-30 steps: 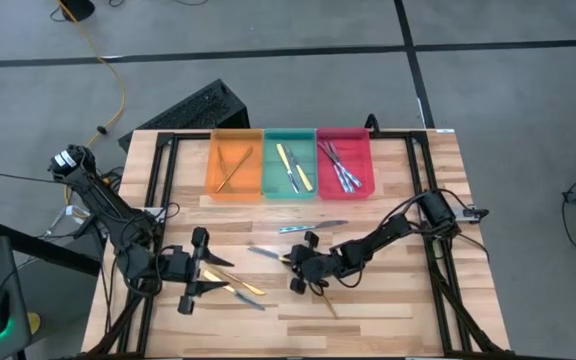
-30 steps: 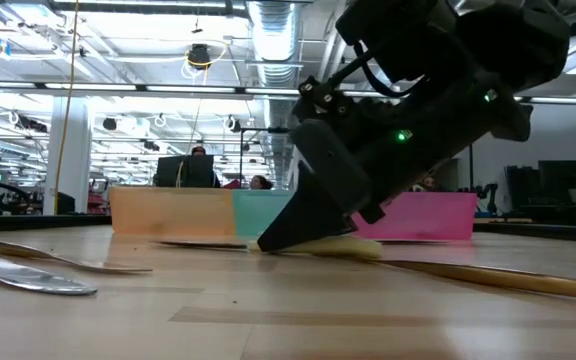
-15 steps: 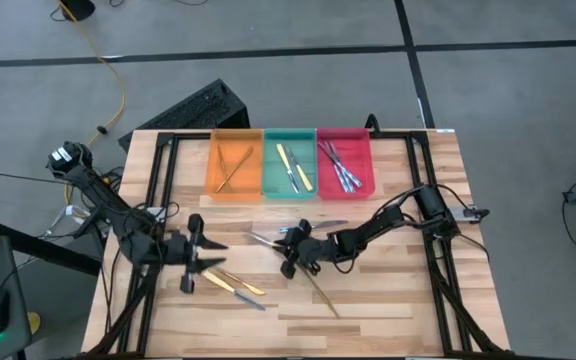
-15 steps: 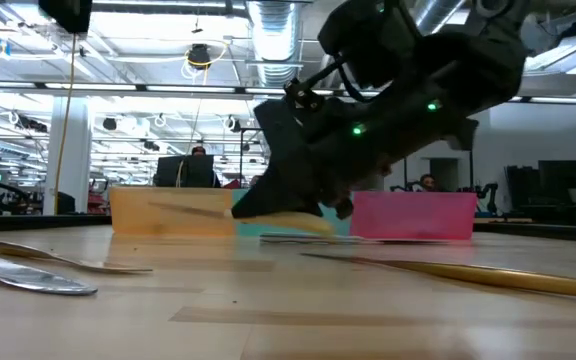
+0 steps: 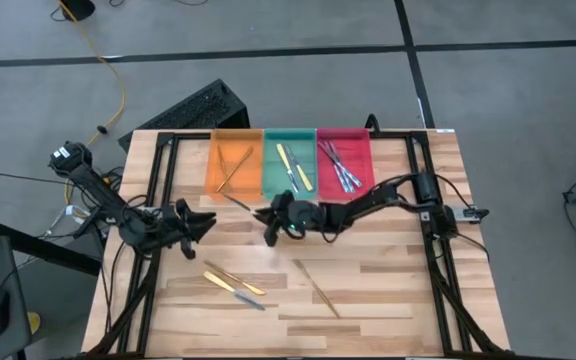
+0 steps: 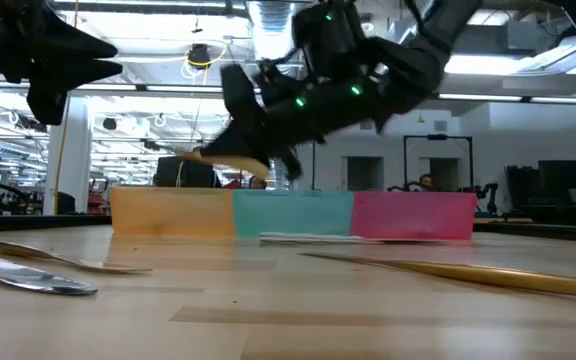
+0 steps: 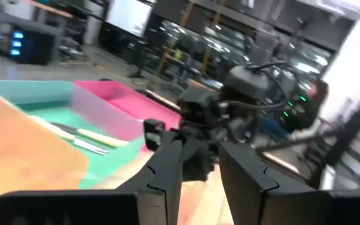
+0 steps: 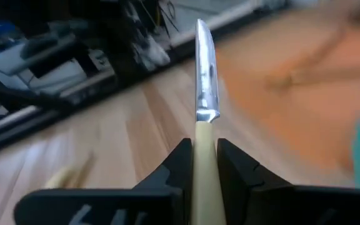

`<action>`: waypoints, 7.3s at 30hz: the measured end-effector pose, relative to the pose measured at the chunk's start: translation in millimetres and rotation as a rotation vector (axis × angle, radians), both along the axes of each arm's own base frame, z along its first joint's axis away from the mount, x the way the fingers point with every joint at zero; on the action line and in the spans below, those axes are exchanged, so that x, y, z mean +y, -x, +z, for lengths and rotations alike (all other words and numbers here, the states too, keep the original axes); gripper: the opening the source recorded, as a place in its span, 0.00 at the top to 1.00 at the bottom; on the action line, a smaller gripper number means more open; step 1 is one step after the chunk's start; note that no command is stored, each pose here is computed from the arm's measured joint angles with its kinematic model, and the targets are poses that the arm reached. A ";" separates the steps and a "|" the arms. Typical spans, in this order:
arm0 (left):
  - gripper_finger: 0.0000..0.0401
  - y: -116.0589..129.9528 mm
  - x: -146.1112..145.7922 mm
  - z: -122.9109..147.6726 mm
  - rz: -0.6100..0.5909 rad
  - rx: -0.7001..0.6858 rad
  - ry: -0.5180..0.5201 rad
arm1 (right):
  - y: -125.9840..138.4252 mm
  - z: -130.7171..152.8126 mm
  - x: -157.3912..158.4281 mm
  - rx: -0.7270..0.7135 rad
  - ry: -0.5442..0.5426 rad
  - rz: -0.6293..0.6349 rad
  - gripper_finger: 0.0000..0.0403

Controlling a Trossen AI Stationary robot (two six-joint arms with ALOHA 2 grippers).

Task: Sort silverware by color (type)
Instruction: Put the yellow table knife into the blue bin, then put the gold table knife into the orange bin

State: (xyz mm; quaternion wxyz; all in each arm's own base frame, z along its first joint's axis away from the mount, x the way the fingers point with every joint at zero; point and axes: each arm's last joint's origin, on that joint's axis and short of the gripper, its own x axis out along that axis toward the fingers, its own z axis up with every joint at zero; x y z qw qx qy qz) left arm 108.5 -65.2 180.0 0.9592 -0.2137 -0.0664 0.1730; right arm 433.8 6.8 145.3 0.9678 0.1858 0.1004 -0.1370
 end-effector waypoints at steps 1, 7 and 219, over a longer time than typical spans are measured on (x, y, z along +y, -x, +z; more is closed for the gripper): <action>0.78 0.1 0.4 0.1 0.013 -0.002 0.008 | -4.3 6.3 -3.5 -0.012 0.027 0.008 0.82; 0.78 0.2 0.4 0.2 0.017 -0.006 0.016 | -20.5 28.6 -25.4 0.049 0.119 -0.013 0.82; 0.78 30.9 18.0 5.6 -0.426 -0.091 -0.118 | -8.0 77.3 24.1 1.059 0.545 0.336 0.60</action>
